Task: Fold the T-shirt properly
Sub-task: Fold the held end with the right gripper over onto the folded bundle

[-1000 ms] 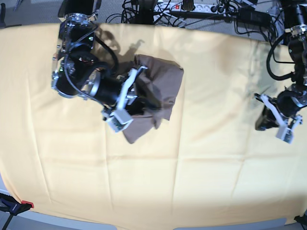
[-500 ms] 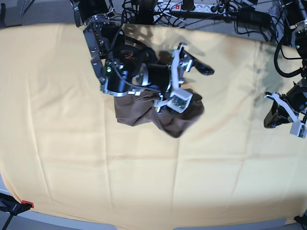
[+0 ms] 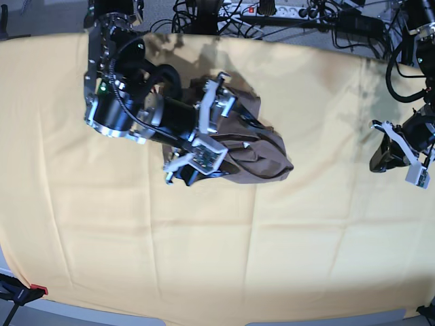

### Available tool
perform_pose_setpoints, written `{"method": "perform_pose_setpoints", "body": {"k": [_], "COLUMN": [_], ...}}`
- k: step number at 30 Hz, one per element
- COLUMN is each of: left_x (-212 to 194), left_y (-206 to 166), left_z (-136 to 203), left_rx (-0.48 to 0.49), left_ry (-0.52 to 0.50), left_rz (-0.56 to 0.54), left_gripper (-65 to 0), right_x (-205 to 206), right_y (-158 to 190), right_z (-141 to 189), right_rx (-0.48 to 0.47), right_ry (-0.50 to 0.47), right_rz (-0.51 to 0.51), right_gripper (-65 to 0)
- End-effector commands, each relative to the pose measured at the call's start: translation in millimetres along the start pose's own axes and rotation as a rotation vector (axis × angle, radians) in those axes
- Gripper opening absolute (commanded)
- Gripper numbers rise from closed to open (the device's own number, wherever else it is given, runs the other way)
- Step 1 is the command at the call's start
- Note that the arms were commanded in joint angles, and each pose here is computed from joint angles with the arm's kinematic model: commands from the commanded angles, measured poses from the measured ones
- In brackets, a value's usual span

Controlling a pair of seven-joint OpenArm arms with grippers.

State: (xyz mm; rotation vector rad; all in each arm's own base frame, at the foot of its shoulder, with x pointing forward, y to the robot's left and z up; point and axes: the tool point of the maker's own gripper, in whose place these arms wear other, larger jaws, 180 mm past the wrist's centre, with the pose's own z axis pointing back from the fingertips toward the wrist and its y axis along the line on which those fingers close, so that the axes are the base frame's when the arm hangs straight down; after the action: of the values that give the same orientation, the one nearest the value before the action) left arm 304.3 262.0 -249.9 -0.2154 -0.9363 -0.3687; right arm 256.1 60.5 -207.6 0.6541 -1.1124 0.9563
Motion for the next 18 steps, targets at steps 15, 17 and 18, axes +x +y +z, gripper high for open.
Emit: {"method": "perform_pose_setpoints", "body": {"k": [15,17,18], "left_x": [14.0,15.0,16.0], "left_y": [0.0,-1.9,-3.5], "left_z": [5.0,5.1,5.1], "left_rx": [-0.004,-0.015,-0.024], "left_ry": [-0.048,-0.055,-0.060], "left_rz": [-0.014,-0.007,-0.003], "left_gripper": [-65.0,-65.0,-65.0], "right_x": [-27.0,-14.1,-5.9], "right_y": [17.7,24.3,28.8], "right_z": [20.6,17.0,15.2], "right_rx": [-0.021,0.003,0.020], "right_ry": [-0.037,-0.097,-0.137], "right_rz": [-0.149,-0.143,-0.140], "right_gripper": [-65.0,-65.0,-65.0]}}
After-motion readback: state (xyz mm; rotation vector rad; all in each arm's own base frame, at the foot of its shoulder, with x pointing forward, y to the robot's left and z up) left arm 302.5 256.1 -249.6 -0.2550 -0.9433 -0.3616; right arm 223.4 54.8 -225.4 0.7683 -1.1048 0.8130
